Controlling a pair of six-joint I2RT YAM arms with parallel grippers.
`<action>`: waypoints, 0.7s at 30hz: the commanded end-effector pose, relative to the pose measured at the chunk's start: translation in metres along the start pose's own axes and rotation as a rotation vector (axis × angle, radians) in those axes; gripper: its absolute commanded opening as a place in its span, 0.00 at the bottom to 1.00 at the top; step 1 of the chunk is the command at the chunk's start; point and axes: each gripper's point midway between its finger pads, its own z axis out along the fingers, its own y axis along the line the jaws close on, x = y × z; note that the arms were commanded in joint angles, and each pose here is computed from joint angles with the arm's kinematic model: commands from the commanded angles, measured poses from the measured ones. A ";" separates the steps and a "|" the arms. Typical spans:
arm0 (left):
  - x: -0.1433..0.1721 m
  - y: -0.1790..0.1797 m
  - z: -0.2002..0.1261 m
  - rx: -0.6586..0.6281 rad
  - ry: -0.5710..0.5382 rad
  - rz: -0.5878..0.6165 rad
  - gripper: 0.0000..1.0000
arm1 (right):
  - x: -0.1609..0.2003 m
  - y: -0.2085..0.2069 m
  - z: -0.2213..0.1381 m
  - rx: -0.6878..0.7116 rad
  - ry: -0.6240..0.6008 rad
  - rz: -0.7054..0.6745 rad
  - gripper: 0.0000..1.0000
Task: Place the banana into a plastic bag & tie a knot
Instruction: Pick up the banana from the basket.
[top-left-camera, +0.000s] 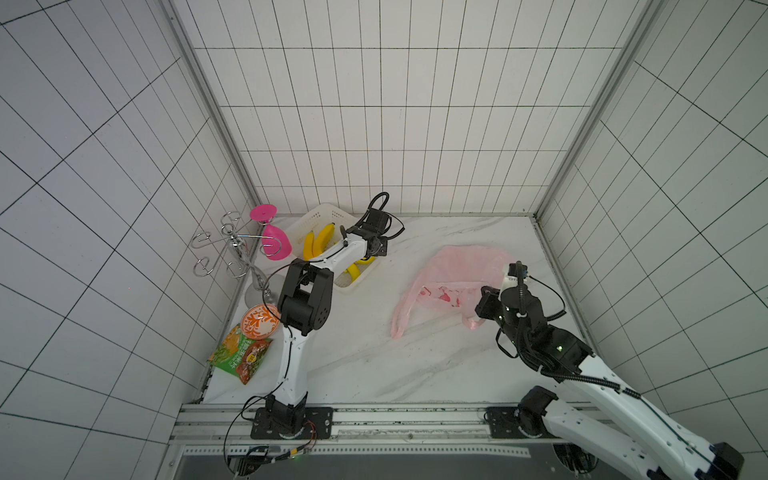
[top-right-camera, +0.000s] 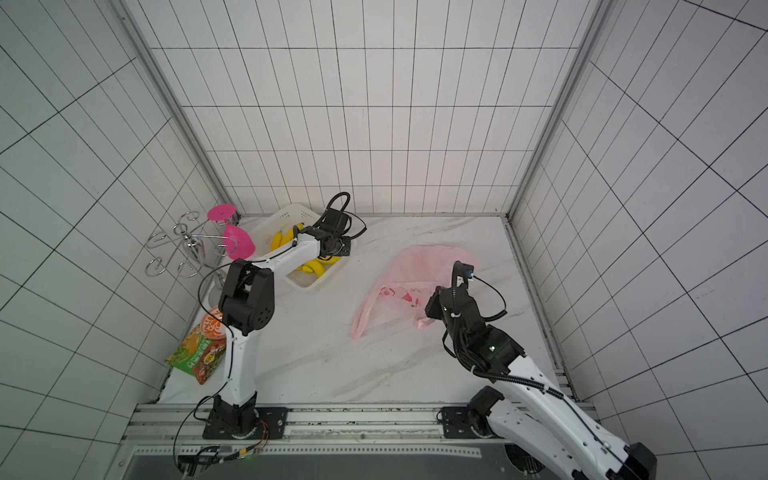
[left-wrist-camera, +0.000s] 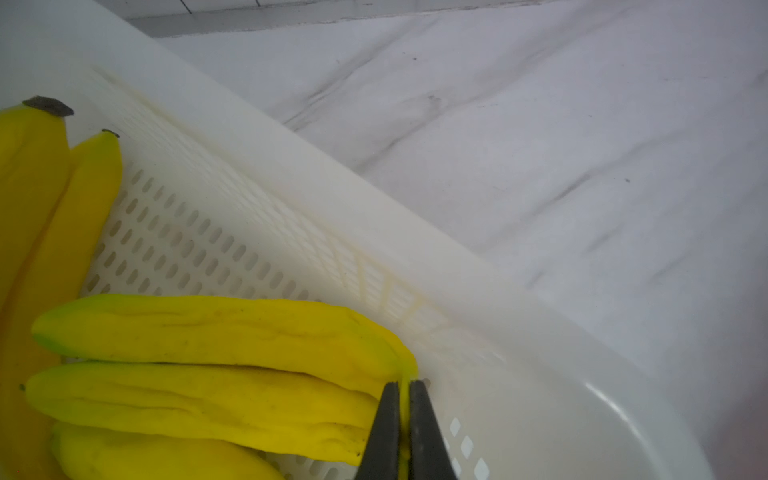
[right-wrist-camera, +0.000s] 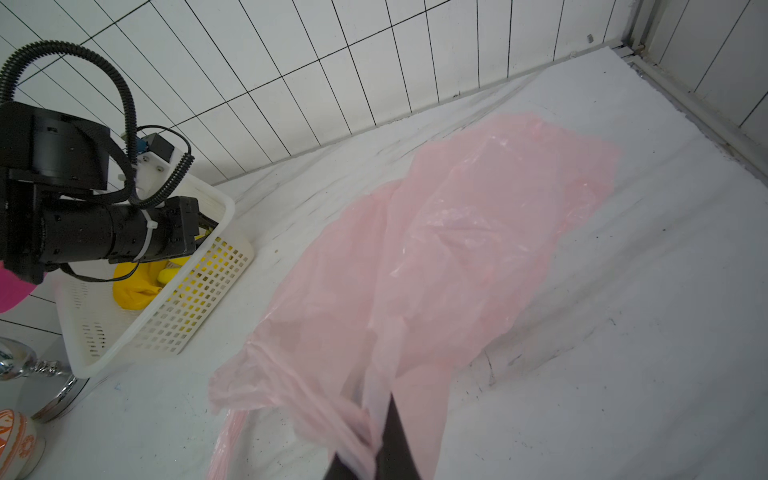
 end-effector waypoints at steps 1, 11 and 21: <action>0.003 -0.026 -0.027 0.059 -0.054 -0.021 0.00 | -0.004 -0.008 0.000 0.035 -0.004 -0.006 0.00; -0.018 -0.026 -0.162 0.198 -0.277 -0.078 0.00 | -0.013 0.016 0.005 -0.031 0.046 -0.014 0.00; 0.028 -0.045 -0.271 0.661 -0.428 -0.177 0.00 | -0.024 0.032 0.002 -0.084 0.050 0.017 0.00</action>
